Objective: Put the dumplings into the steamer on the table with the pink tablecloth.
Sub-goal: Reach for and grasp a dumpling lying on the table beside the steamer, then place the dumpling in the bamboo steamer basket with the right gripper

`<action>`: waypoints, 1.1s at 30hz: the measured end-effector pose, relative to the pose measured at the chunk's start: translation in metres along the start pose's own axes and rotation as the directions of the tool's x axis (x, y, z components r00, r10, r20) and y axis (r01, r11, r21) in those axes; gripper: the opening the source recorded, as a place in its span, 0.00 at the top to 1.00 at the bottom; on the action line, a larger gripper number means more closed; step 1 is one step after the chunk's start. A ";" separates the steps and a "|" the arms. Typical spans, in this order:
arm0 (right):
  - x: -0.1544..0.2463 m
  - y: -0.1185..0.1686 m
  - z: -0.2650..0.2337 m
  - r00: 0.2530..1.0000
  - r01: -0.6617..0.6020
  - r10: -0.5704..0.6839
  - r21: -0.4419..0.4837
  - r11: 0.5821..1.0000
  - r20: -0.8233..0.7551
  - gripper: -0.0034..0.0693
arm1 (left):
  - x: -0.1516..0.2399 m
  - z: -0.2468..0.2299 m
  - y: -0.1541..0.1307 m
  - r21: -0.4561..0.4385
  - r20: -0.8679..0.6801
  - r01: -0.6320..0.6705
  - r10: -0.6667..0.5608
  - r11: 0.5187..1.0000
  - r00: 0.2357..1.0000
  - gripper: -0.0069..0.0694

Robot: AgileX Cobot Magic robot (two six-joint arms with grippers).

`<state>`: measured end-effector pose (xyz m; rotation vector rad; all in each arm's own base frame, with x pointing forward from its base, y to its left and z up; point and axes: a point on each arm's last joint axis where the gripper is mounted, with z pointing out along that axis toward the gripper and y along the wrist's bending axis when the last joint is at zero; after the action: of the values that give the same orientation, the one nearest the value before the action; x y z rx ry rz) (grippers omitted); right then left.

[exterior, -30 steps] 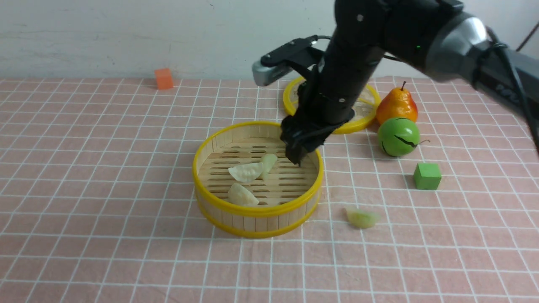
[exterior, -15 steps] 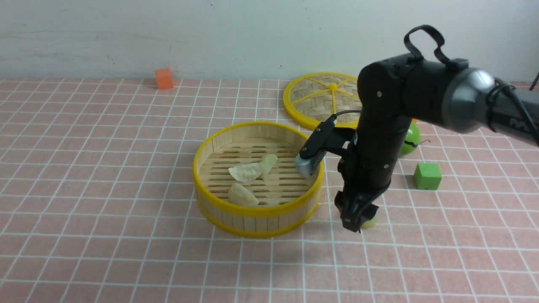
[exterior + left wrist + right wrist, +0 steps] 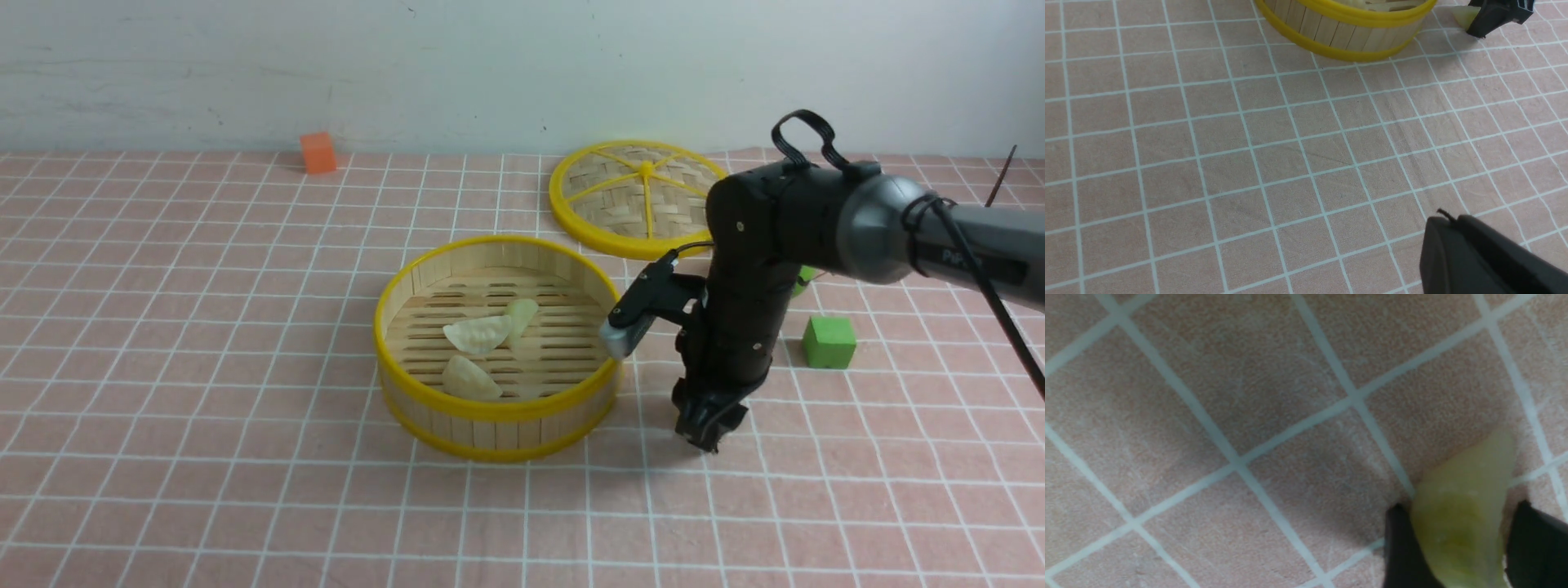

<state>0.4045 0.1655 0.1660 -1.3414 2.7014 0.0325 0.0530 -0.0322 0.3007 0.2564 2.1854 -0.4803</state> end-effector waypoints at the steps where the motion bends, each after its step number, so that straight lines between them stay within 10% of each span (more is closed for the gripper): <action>1: 0.000 0.000 0.000 1.000 -0.003 0.003 -0.005 1.000 0.003 0.62 | 0.000 0.000 0.000 0.000 0.000 0.000 0.000 1.000 1.000 0.89; 17: -0.069 0.032 -0.102 0.937 -0.126 0.152 -0.100 0.987 0.315 0.66 | 0.000 0.000 0.000 0.001 0.005 -0.001 0.001 1.000 1.000 0.89; 33: -0.097 0.045 -0.026 0.929 -0.226 0.257 -0.140 0.964 0.267 0.58 | -0.002 0.000 -0.001 0.006 0.021 -0.002 0.002 1.000 1.000 0.87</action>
<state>0.4240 0.2679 0.2022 -0.9322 2.6275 0.3692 0.0540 -0.0327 0.3023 0.2558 2.1635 -0.4862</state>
